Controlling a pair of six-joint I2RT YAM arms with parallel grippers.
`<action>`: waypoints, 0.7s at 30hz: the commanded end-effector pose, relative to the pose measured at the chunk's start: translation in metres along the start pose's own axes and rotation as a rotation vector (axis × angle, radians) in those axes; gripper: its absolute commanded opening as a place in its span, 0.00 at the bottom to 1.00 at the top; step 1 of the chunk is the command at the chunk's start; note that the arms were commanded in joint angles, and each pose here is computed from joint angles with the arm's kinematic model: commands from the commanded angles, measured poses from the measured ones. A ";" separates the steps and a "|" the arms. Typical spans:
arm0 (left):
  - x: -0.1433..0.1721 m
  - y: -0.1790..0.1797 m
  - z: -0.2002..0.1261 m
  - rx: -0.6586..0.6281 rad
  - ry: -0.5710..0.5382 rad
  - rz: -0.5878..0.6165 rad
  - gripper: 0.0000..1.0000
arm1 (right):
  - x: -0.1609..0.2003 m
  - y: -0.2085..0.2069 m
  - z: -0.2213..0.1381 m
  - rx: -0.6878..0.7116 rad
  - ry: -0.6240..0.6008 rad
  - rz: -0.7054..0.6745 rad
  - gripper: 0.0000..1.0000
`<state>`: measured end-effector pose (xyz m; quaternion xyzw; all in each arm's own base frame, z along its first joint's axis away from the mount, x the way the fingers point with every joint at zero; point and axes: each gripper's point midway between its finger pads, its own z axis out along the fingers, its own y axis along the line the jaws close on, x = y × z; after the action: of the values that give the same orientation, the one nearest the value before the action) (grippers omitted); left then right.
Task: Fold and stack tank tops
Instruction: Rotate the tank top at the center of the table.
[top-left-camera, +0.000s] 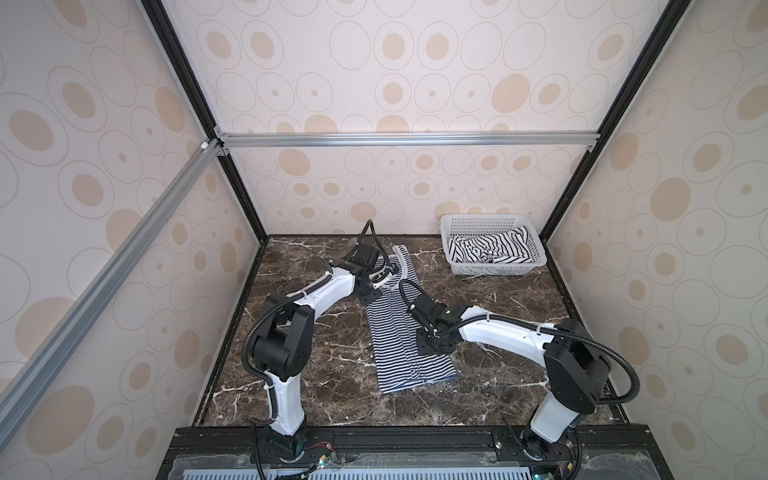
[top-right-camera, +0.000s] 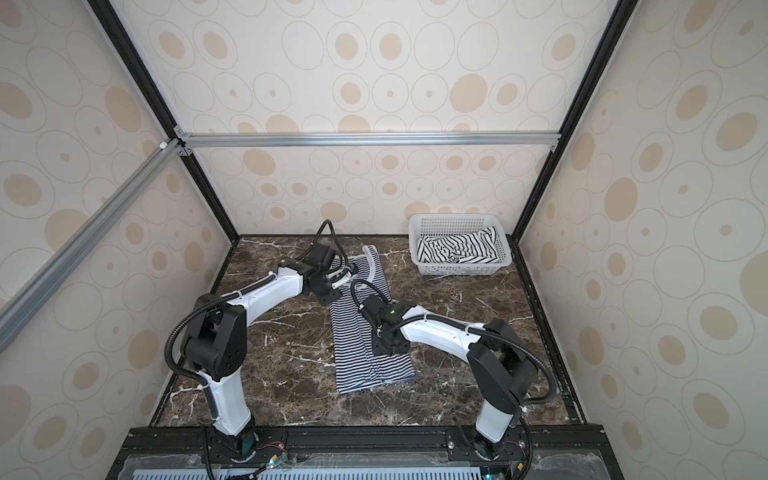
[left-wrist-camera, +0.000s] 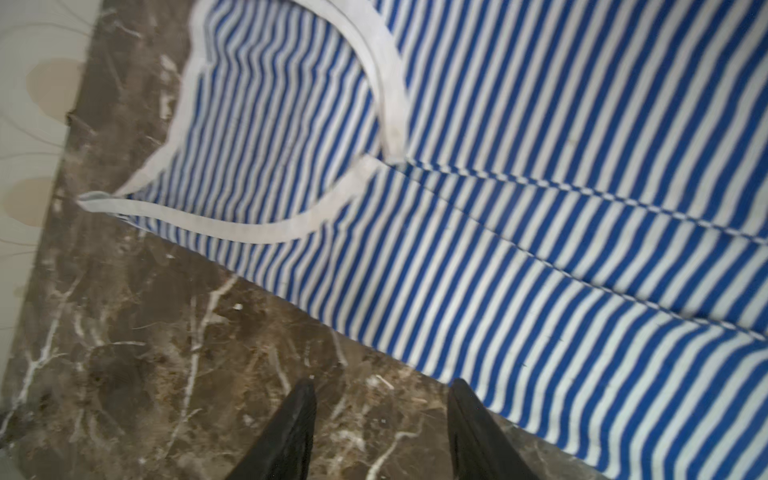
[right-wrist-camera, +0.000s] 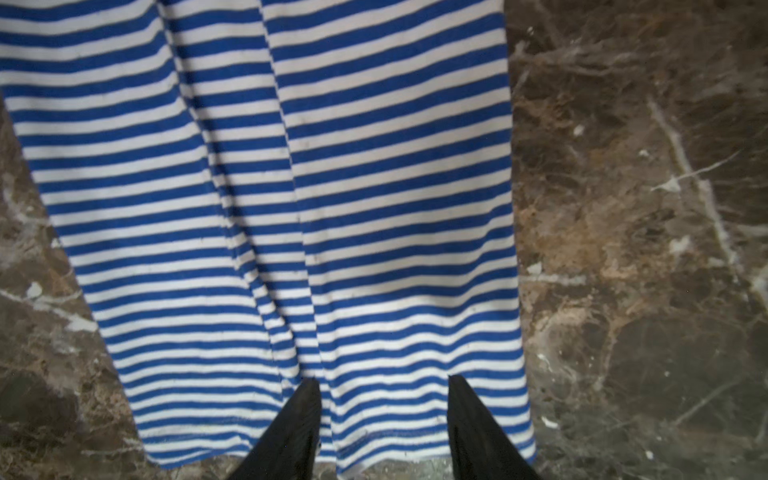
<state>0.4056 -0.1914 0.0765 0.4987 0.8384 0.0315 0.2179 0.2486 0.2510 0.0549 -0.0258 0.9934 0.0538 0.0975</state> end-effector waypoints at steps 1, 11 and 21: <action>0.005 -0.035 0.002 0.056 -0.014 0.004 0.52 | -0.006 -0.002 0.017 -0.007 0.021 0.000 0.42; 0.047 -0.077 0.015 0.108 0.045 0.022 0.51 | 0.027 -0.009 0.037 -0.013 0.093 0.033 0.35; 0.067 -0.065 0.016 0.005 0.102 0.051 0.51 | 0.060 0.016 0.029 -0.015 0.109 -0.001 0.37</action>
<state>0.3294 -0.1849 0.0242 0.5188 0.8357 0.0230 0.1788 0.2132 0.2728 0.0204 -0.0435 0.9943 0.0728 0.0644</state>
